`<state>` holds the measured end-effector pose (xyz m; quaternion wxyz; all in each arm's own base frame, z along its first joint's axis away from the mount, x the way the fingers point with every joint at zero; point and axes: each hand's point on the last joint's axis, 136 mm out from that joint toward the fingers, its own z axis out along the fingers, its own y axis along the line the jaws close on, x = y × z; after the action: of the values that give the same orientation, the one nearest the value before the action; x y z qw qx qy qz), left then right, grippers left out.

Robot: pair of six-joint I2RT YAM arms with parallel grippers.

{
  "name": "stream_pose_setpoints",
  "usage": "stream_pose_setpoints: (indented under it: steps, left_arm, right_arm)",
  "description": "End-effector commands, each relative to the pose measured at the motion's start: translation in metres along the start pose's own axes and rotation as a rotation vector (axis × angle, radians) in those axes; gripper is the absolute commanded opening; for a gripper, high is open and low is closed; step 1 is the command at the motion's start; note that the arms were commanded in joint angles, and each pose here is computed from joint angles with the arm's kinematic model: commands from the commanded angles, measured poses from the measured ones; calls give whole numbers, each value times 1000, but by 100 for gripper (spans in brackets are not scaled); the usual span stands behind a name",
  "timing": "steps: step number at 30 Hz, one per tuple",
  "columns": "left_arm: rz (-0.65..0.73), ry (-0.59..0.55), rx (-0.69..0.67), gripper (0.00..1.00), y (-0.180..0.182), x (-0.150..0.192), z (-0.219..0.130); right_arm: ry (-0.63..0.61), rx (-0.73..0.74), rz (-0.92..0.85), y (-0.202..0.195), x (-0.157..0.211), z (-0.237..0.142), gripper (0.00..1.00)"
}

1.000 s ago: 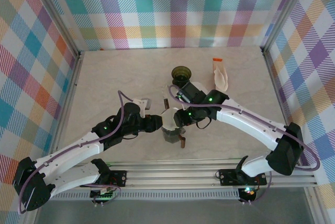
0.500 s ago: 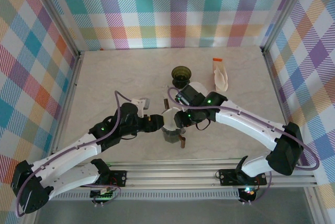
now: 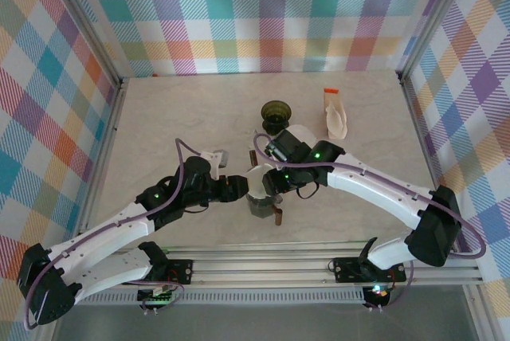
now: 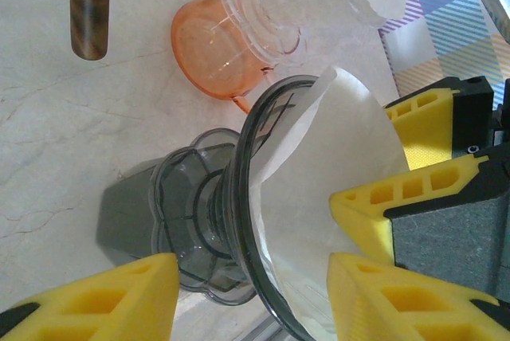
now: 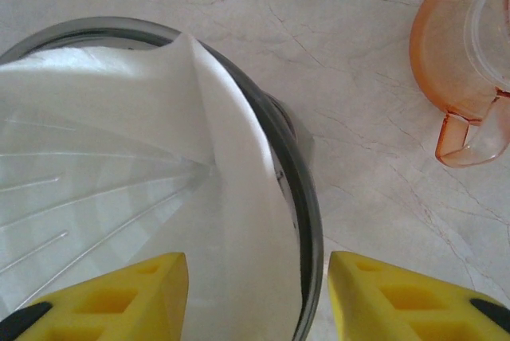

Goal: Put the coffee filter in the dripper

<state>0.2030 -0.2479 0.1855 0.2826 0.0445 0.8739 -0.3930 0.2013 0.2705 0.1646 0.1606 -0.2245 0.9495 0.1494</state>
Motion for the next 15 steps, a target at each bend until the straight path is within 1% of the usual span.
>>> stream_pose_setpoints:
  steps: [1, 4, 9, 11, 15]
  left_arm:
    - [7, 38, -13, 52, 7, 12, 3]
    - [7, 38, -14, 51, 8, 12, 4]
    - [10, 44, -17, 51, 9, 14, 6]
    - [11, 43, -18, 51, 10, 14, 5]
    - [14, 42, -17, 51, 9, 14, 5]
  right_arm:
    - [-7, 21, -15, -1, -2, 1, 54]
    - [-51, 40, -24, -3, -12, -12, 65]
    - [-102, 50, -44, 0, -29, -30, 72]
    - [-95, 42, -50, 3, -32, -31, 75]
    - [6, 35, -73, 9, -27, -16, 76]
